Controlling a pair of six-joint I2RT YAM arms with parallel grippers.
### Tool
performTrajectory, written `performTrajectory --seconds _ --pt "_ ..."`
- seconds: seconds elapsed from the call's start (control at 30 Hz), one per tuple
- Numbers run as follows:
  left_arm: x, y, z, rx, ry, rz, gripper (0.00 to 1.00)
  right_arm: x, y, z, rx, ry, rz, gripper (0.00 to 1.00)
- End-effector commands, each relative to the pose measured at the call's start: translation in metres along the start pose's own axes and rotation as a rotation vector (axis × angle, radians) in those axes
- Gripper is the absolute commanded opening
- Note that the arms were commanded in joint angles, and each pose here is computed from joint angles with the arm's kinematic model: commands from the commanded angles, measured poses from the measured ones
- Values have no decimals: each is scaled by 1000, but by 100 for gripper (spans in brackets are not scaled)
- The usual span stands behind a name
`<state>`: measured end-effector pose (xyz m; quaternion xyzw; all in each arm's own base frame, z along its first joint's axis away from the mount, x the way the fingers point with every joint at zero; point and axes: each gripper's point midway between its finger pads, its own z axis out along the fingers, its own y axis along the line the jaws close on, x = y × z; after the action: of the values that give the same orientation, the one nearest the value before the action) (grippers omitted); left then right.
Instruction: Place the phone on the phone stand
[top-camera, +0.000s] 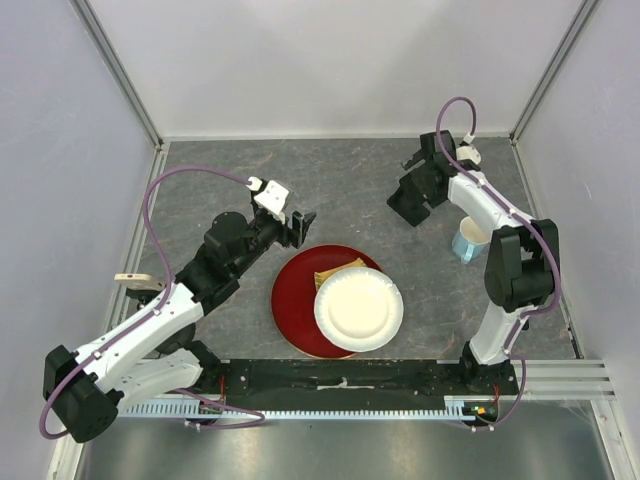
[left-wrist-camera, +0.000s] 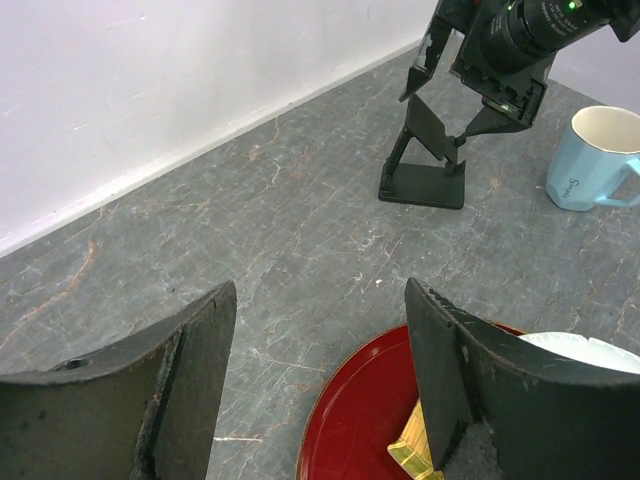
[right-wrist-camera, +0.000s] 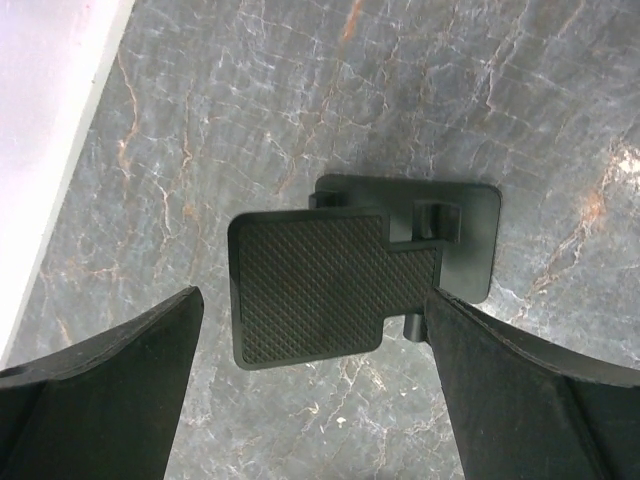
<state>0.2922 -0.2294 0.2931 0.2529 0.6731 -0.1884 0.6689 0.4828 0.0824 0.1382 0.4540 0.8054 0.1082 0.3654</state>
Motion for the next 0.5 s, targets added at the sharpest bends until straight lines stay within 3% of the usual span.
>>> performTrajectory --seconds 0.0,0.2,0.47 --pt "-21 4 3 -15 -51 45 74 -1 0 -8 33 -53 10 98" --pt "-21 5 2 -17 -51 53 73 13 4 4 -11 -7 -88 98" --pt "-23 3 1 -5 -55 47 73 5 8 -9 -167 -88 -62 98"
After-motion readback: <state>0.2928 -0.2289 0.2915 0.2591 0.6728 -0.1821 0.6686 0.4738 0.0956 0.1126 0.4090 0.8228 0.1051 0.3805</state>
